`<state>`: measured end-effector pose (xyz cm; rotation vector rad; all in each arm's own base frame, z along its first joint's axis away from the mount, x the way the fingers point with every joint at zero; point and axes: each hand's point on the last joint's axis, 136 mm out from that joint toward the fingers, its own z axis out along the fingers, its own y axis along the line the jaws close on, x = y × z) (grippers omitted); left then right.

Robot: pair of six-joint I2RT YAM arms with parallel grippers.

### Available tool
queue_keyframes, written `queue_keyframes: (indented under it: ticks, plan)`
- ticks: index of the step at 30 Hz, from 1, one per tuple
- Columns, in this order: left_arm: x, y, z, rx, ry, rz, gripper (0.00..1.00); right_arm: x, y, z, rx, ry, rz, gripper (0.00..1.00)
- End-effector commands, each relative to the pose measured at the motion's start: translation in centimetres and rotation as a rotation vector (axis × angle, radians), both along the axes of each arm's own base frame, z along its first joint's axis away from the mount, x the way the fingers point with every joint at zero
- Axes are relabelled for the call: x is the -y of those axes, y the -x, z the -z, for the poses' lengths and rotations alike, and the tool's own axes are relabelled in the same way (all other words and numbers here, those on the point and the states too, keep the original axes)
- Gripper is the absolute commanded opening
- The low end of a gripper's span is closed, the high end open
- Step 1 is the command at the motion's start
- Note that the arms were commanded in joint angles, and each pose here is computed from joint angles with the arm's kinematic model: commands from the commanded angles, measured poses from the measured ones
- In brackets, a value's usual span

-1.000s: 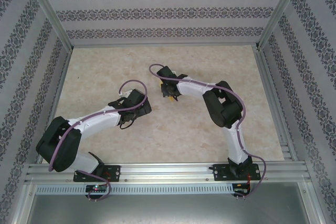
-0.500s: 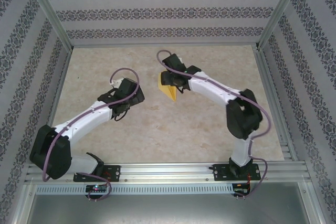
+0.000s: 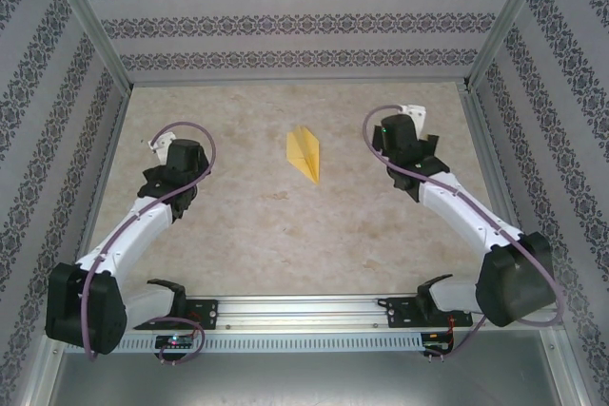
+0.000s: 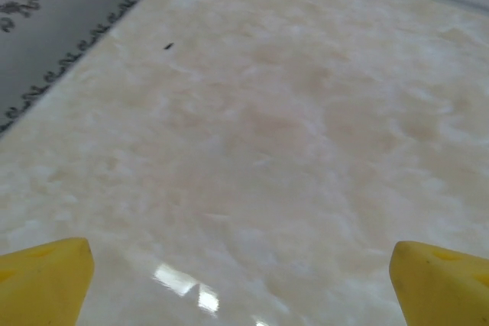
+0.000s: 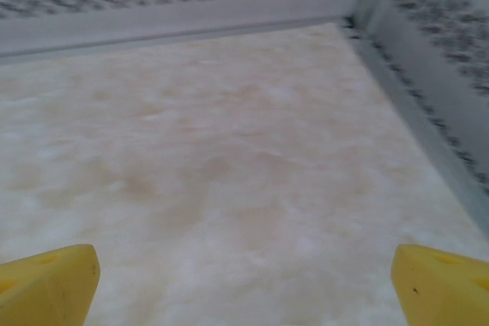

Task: Fold a paper plane with a square sheet of paper (pick it up from the middle)
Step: Reset both arms

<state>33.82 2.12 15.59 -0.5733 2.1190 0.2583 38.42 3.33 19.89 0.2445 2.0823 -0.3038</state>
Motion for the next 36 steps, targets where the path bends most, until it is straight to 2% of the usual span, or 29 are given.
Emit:
queue_keyframes:
  ticks: [1, 5, 8, 14, 20, 28, 36]
  plan:
    - [-2.2, -1.1, -0.6, 0.087, -0.148, -0.011, 1.0, 5.0, -0.1, -0.1, 0.116, 0.064, 0.131, 0.98]
    - [-2.3, -1.7, 0.7, 0.085, -0.192, 0.065, 1.0, 7.7, 0.2, 3.6, 0.122, 0.077, 0.147, 0.98]
    - [-1.5, -2.6, 1.5, 0.15, -0.177, 0.163, 1.0, 7.9, -0.2, 4.9, 0.133, 0.092, 0.105, 0.98]
    - [-0.3, -3.6, 2.0, 0.264, -0.193, 0.3, 1.0, 7.0, -0.6, 5.0, 0.251, 0.067, -0.011, 0.98]
    - [1.5, -5.0, 2.3, 0.364, -0.118, 0.423, 1.0, 7.3, -1.1, 6.1, 0.297, -0.014, -0.073, 0.98]
    - [2.8, -6.3, 5.2, 0.303, -0.112, 0.496, 1.0, 6.1, -1.5, 7.2, 0.299, -0.017, -0.153, 0.98]
    - [3.5, -6.7, 5.3, 0.275, -0.154, 0.503, 1.0, 6.2, -1.6, 7.3, 0.294, -0.018, -0.151, 0.98]
